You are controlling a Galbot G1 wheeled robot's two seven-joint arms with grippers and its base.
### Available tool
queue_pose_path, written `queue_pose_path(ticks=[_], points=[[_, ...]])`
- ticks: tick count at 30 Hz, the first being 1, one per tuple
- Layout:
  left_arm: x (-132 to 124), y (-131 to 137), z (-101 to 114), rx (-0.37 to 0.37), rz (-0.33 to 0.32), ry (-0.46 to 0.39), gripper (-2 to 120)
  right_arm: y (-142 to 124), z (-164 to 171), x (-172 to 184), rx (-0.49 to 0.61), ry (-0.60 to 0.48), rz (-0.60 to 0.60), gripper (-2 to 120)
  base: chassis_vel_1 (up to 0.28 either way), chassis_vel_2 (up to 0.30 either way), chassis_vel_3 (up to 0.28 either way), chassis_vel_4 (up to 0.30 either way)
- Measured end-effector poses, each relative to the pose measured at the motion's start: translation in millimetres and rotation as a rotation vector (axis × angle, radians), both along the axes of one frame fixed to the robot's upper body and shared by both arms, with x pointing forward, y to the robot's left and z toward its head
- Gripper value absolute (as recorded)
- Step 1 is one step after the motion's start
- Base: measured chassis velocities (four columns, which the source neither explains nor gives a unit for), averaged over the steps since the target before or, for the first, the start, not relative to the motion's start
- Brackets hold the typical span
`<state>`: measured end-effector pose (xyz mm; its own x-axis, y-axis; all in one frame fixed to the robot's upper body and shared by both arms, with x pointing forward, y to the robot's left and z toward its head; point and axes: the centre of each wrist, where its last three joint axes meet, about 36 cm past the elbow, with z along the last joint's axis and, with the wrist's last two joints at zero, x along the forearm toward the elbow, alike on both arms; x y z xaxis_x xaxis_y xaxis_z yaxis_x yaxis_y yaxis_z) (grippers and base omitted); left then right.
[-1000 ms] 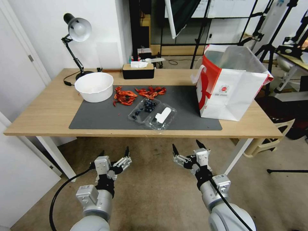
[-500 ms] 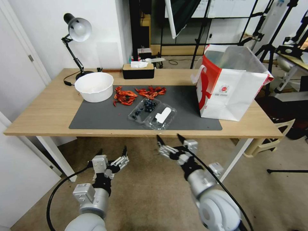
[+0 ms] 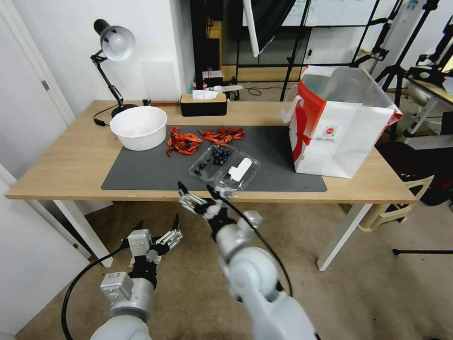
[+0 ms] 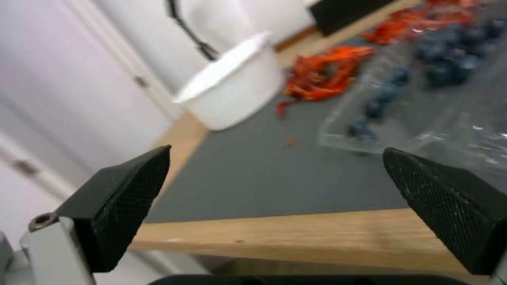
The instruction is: Close the takeout container lid, then place the container into the takeout bag.
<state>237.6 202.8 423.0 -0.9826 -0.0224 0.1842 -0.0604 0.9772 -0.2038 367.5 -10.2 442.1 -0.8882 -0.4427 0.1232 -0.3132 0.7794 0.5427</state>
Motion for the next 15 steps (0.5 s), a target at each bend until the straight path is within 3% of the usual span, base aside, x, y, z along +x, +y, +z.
queue_pose_path(ticks=[9,15], points=[[0,4,-7,0.01,0.014,-0.003,100,18,-2,3,-0.092,0.106,-0.1,100,0.0,0.0,0.0,0.0],[0,4,-9,0.008,0.017,-0.003,100,20,-4,5,-0.104,0.085,-0.119,100,0.0,0.0,0.0,0.0]])
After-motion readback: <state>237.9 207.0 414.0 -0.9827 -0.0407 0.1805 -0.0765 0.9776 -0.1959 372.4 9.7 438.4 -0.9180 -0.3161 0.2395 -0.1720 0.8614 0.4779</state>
